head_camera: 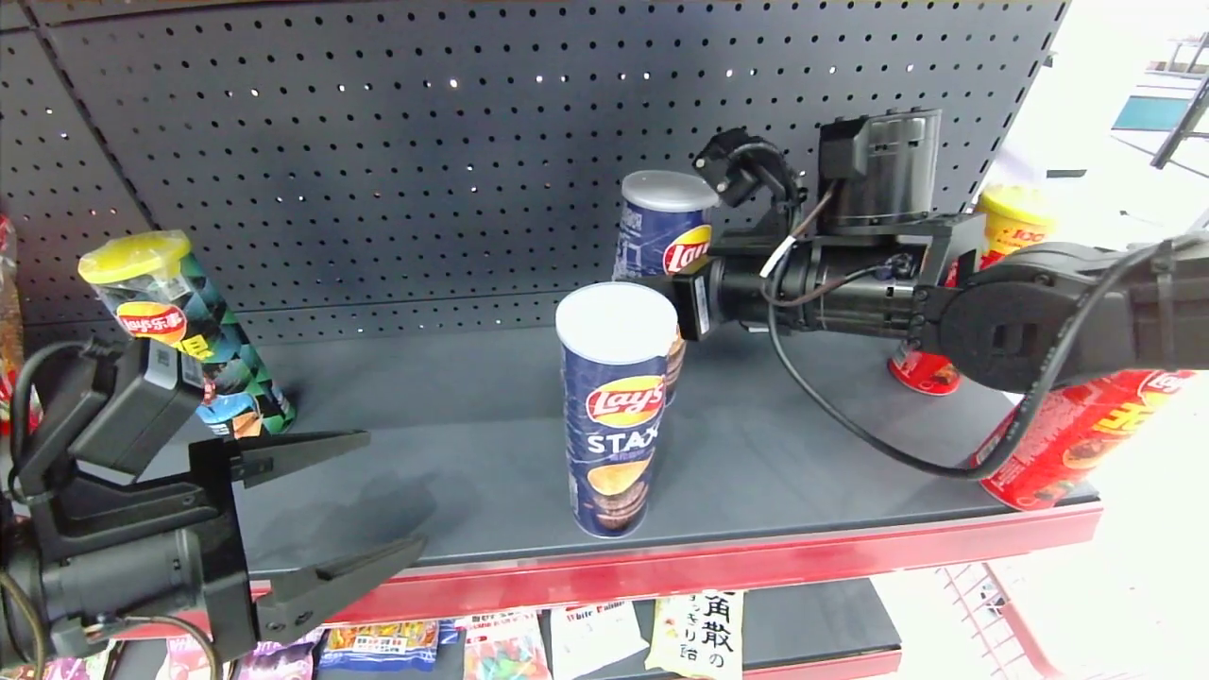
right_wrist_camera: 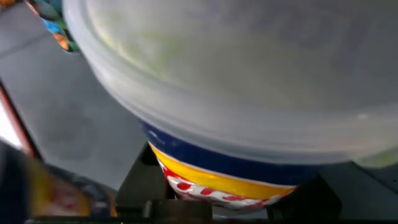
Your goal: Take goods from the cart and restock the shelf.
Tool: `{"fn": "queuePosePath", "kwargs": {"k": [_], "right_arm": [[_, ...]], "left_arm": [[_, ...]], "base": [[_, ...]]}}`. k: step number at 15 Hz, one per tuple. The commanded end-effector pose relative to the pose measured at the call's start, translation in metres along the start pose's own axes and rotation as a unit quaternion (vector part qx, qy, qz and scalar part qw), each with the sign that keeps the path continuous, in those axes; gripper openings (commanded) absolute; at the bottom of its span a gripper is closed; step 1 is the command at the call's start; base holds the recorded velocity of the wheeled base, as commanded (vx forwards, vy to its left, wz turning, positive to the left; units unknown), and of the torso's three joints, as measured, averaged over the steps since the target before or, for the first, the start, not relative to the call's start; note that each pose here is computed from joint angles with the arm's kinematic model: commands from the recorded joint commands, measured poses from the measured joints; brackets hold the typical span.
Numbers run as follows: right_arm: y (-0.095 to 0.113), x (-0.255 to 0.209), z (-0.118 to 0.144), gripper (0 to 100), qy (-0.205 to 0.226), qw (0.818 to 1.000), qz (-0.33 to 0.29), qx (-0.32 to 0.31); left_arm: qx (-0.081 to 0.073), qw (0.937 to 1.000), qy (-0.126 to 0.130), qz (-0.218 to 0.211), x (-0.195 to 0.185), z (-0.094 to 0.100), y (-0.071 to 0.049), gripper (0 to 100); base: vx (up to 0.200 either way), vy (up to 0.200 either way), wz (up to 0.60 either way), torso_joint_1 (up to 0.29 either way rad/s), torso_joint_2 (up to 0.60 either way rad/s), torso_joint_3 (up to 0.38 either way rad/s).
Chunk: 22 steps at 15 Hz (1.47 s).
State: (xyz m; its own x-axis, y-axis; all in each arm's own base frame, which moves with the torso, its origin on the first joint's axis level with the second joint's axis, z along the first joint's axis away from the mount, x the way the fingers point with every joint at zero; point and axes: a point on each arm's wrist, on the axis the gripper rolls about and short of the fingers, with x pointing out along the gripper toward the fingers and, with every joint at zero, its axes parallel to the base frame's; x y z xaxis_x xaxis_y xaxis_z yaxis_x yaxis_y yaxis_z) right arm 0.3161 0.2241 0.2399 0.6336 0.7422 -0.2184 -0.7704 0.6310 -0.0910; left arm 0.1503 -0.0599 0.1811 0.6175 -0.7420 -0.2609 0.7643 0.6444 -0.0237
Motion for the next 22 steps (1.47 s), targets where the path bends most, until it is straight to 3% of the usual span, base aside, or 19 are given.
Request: {"fn": "queuePosePath", "kwargs": {"k": [1, 16, 17, 22], "right_arm": [[-0.002, 0.013, -0.009, 0, 0.011, 1.000, 0.002, -0.001], [-0.002, 0.030, -0.010, 0, 0.008, 1.000, 0.007, -0.004], [-0.002, 0.029, -0.011, 100, 0.009, 1.000, 0.007, -0.004], [0.001, 0.012, -0.002, 100, 0.001, 1.000, 0.003, -0.005]], "left_arm": [[0.002, 1.0000, -0.004, 0.003, -0.002, 0.001, -0.001, 100], [0.006, 0.9999, -0.008, 0.004, -0.005, 0.002, -0.002, 100], [0.005, 1.0000, -0.007, 0.003, -0.004, 0.002, -0.002, 100], [0.004, 1.0000, -0.006, 0.003, -0.003, 0.002, -0.002, 100]], "base": [[0.000, 0.000, 0.00, 0.000, 0.00, 0.000], [0.000, 0.000, 0.00, 0.000, 0.00, 0.000], [0.000, 0.000, 0.00, 0.000, 0.00, 0.000], [0.000, 0.000, 0.00, 0.000, 0.00, 0.000]]}}
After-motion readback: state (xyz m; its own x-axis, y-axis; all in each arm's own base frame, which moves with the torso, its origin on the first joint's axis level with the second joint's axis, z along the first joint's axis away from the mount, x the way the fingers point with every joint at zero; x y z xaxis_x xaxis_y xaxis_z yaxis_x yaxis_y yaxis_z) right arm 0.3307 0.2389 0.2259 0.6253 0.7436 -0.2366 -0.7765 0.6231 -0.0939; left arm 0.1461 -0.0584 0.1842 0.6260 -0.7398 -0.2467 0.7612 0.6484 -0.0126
